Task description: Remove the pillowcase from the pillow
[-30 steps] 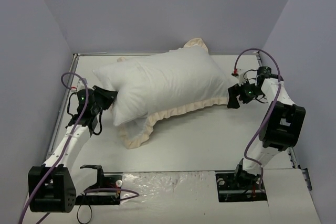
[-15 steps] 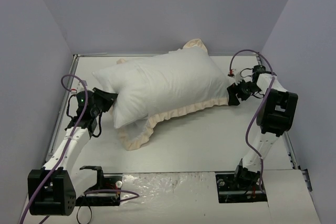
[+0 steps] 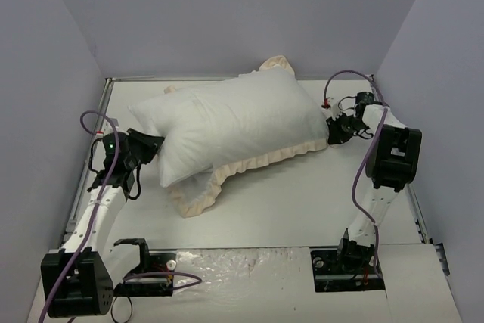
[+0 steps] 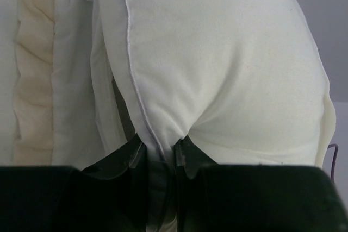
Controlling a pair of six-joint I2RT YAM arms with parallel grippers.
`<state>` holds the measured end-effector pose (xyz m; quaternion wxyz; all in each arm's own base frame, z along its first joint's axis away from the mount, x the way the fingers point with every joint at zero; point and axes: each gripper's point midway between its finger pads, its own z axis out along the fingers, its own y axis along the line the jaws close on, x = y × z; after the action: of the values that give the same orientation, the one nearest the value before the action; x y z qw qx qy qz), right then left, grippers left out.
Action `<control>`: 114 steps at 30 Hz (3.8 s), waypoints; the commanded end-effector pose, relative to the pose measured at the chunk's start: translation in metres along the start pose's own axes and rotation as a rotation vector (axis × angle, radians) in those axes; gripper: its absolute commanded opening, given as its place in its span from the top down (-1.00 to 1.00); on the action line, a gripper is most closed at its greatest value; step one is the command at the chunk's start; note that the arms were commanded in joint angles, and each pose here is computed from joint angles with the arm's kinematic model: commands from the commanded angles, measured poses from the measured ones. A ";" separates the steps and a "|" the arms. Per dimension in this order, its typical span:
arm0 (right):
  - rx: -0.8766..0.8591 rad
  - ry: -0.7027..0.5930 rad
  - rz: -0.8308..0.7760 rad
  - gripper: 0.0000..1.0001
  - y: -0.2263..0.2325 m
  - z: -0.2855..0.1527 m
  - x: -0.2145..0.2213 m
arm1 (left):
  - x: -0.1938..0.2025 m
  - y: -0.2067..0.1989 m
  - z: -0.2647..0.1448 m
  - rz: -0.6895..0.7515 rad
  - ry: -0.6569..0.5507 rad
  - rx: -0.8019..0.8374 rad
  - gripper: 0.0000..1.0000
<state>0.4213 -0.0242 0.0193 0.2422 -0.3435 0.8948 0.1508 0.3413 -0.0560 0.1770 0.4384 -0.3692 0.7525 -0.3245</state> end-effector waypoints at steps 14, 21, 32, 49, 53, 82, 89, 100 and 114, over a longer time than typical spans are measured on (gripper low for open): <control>0.148 -0.146 0.271 1.00 -0.028 -0.111 0.069 | -0.119 -0.037 -0.071 -0.013 -0.318 0.024 0.95; 0.004 -0.107 0.219 0.82 0.027 -0.110 0.089 | -0.084 -0.026 -0.066 -0.015 -0.188 0.066 0.95; 0.049 -0.239 0.093 -0.33 0.036 -0.157 -0.037 | -0.058 -0.020 -0.066 0.020 -0.076 0.037 -0.86; 0.282 -0.783 0.893 -1.00 -0.042 -0.126 -0.248 | -0.035 -0.004 0.047 -0.001 0.097 -0.161 -0.92; 0.313 -0.895 0.944 -1.00 -0.068 -0.110 -0.272 | -0.021 -0.004 0.062 0.024 0.157 -0.158 -0.93; -0.301 -0.975 0.639 1.00 0.019 -0.108 -0.293 | -0.009 -0.046 0.065 0.085 0.142 0.081 -0.95; -0.370 -0.910 0.408 1.00 0.081 -0.135 -0.247 | -0.039 -0.051 0.011 0.128 -0.039 0.107 -0.88; -0.306 -0.805 0.185 1.00 0.152 -0.152 -0.210 | -0.040 -0.027 -0.007 0.127 -0.118 0.085 -0.89; -0.232 -0.873 0.110 1.00 0.163 -0.193 -0.220 | -0.037 -0.049 0.008 0.143 -0.006 0.149 0.95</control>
<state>0.4034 0.1177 0.2662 0.5023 -0.1699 0.7504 0.3946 0.3646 -0.0438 0.1763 0.4425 -0.3247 0.7778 -0.3063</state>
